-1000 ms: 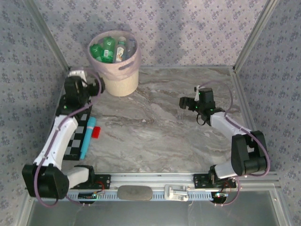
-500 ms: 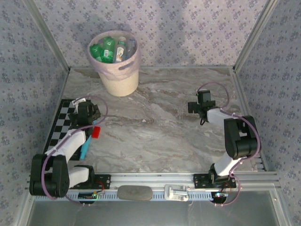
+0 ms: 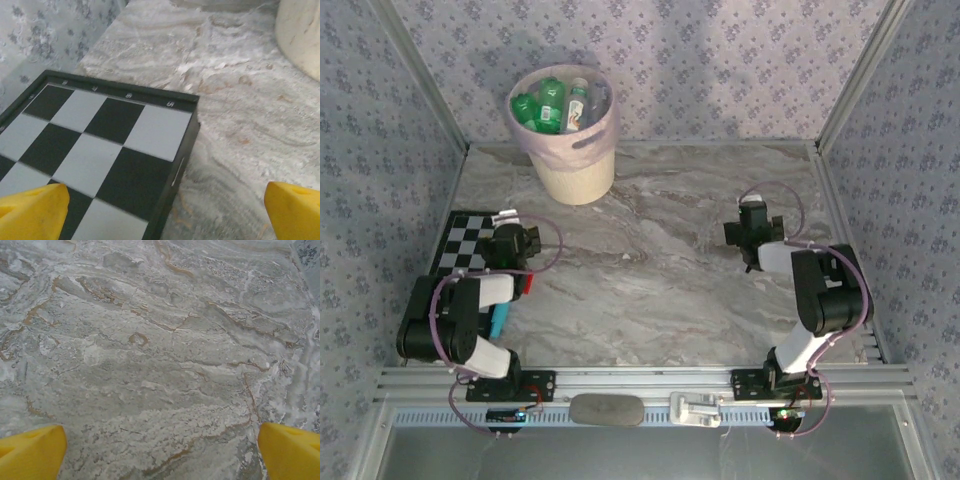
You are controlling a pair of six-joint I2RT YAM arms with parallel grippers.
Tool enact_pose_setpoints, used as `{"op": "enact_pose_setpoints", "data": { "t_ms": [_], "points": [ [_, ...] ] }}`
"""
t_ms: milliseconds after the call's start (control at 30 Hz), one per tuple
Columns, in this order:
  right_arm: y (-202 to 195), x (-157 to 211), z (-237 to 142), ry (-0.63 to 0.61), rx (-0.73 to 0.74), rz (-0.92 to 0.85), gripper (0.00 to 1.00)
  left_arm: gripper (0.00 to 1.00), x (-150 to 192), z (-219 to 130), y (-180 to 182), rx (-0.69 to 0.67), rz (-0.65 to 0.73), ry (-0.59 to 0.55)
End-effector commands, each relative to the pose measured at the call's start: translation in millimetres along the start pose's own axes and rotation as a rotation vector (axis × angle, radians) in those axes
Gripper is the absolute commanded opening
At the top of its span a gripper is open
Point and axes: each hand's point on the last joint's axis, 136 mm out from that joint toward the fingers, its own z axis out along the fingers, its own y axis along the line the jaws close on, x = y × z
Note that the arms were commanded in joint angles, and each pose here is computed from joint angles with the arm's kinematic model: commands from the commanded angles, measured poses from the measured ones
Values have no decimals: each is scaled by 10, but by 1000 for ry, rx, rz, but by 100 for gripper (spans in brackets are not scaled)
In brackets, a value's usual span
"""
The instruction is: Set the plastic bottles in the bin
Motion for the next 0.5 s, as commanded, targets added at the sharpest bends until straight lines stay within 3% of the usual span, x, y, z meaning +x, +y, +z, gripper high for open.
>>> {"op": "enact_pose_setpoints", "data": {
  "t_ms": [0,67,100,300,467],
  "points": [
    [-1,-200,-49,-79,-116,37,100,100,-226,-11,-113,108,-25,-124],
    [-72,-200,-31,-78,-143,80,100,100,-203,-13,-151,131,-20,-187],
    [-126,-191,-52,-92,-148,115,100,100,-151,-37,-161,135,-14,-158],
    [-416,13,-268,-326,-41,263,100,100,-169,10,-181,142,-8,-137],
    [-398,43,-252,-277,-46,251,100,100,-159,46,-156,149,-22,-108]
  ]
}}
